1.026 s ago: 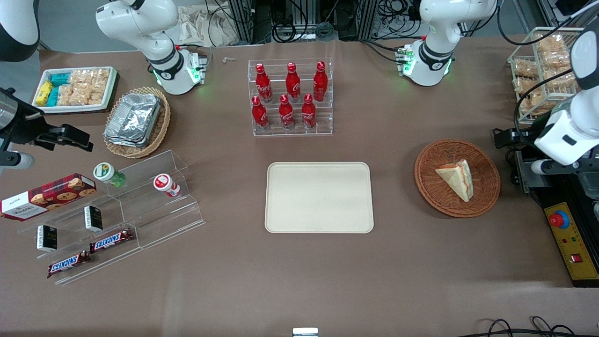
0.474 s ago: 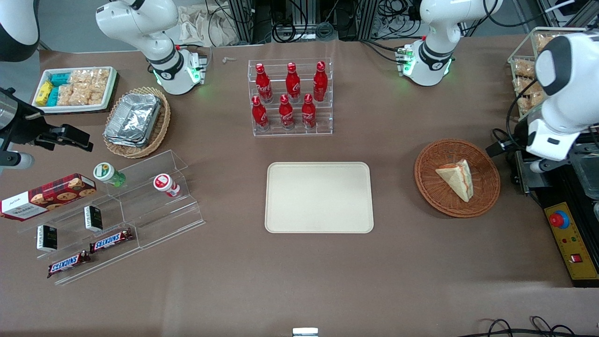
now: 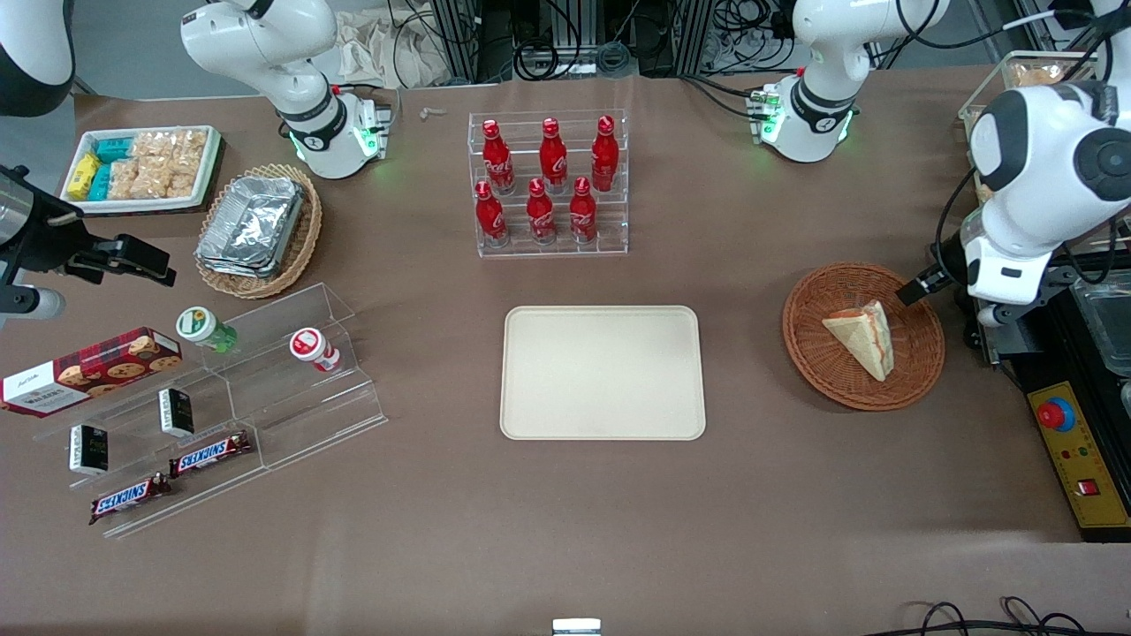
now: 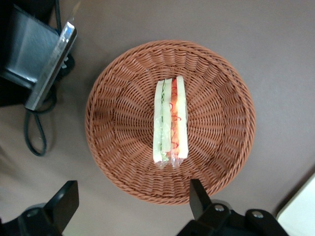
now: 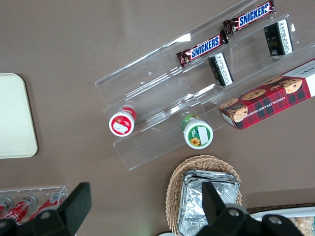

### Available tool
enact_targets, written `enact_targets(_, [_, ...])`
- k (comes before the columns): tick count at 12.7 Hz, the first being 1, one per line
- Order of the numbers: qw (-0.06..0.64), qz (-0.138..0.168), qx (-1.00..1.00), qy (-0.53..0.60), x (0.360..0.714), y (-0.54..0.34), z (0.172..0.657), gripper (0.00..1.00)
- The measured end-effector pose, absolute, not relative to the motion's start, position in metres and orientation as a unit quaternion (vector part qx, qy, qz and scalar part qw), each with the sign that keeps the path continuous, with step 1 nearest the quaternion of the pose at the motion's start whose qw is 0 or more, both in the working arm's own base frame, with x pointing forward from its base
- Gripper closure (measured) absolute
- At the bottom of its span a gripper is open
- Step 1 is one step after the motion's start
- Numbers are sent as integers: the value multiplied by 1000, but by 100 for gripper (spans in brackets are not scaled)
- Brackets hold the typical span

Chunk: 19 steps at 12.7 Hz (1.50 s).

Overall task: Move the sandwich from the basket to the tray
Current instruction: 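Lower the left gripper and close it on the wrapped sandwich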

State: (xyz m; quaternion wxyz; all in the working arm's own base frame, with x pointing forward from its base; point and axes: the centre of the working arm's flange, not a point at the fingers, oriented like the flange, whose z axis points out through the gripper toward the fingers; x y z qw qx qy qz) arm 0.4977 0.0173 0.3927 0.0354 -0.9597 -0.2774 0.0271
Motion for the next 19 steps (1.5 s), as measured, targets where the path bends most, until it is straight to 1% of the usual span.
enact_targets(3, [33,25,-949,-313,493,12,355,0])
enact_targets(6, [24,14,-944,-329,487,11,323,0])
enact_targets(8, [23,18,-941,-338,483,11,304,0])
enact_targets(11, [19,17,-939,-342,481,12,289,0])
enact_targets(15, [16,19,-938,-346,471,15,263,0])
enact_targets(19, [13,20,-938,-346,471,15,250,0])
